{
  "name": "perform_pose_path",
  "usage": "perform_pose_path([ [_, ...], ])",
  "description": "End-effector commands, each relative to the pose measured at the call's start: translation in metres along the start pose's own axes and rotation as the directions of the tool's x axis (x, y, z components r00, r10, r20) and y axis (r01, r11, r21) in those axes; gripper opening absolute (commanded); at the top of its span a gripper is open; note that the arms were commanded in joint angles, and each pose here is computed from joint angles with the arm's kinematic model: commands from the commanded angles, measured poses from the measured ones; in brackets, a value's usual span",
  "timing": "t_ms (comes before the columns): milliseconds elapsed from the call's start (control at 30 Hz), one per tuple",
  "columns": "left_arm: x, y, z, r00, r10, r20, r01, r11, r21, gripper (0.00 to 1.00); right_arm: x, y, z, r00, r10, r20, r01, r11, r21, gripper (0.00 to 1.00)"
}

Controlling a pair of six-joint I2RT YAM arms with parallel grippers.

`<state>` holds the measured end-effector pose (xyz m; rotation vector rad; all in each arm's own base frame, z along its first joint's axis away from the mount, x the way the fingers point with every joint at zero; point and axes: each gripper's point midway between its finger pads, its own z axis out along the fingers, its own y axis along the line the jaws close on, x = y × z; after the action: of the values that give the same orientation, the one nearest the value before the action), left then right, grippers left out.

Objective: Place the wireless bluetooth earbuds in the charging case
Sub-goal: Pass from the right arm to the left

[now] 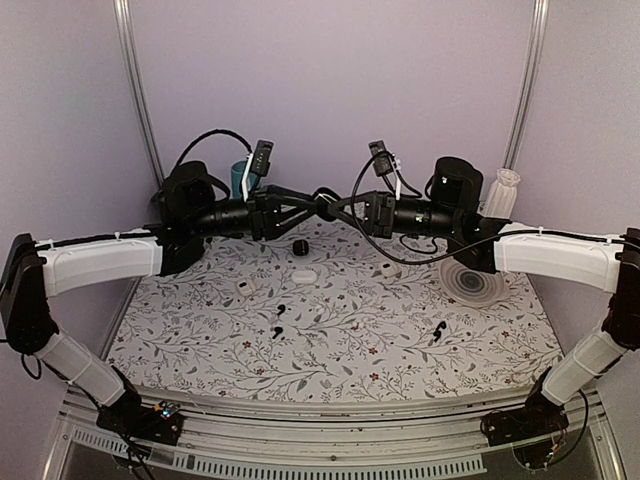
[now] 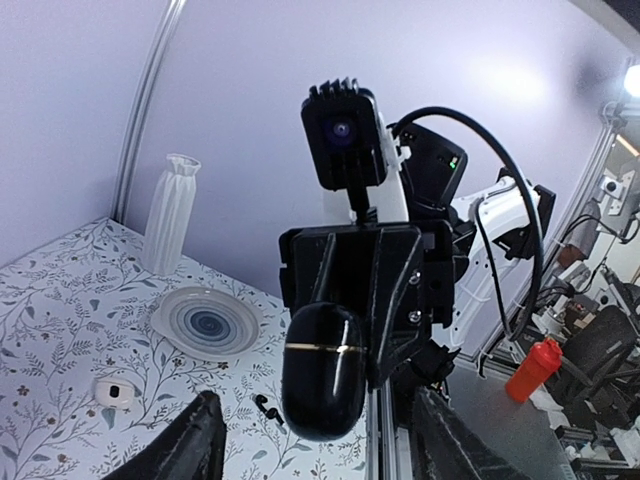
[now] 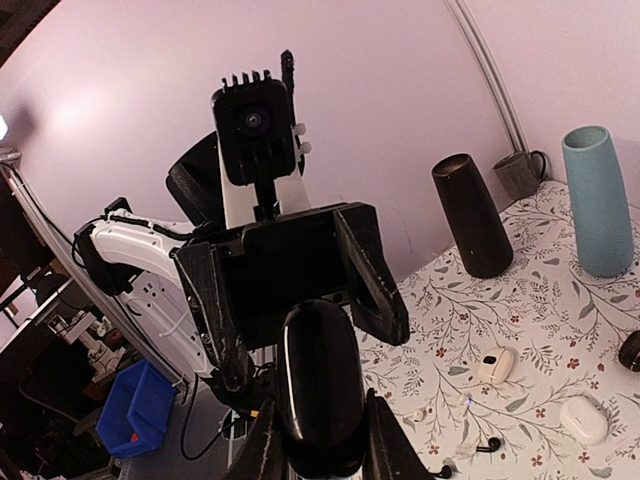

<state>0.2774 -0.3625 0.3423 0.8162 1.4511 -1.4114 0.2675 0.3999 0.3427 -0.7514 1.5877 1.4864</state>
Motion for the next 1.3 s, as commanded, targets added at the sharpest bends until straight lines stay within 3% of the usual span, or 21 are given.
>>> perform_pose_path([
  [0,-0.011,-0.011,0.003,0.999,0.019,0.035,-0.020,0.999,0.044,0.62,-0.016,0.010,0.002,0.999,-0.033,0.041,0.034,0.999,-0.029,0.04],
  [467,-0.010,-0.017,0.009,1.000,-0.010,0.013,0.009,0.992,0.128,0.44,-0.021,0.012,0.003,0.998,-0.031,0.050,0.033,0.999,-0.039,0.04],
  [767,-0.008,-0.017,0.009,0.999,-0.032,0.010,0.030,0.990,0.138,0.44,-0.013,0.010,0.006,0.999,-0.015,0.030,0.017,0.998,-0.059,0.04],
  [1033,-0.008,-0.015,0.010,0.999,-0.034,0.011,0.032,0.990,0.135,0.33,-0.014,0.012,0.004,0.999,-0.011,0.040,0.013,0.998,-0.063,0.04],
  [1267,-0.007,-0.012,0.012,0.999,-0.047,0.012,0.045,0.991,0.126,0.32,-0.007,0.010,0.006,1.000,0.004,0.019,-0.002,0.997,-0.074,0.04],
])
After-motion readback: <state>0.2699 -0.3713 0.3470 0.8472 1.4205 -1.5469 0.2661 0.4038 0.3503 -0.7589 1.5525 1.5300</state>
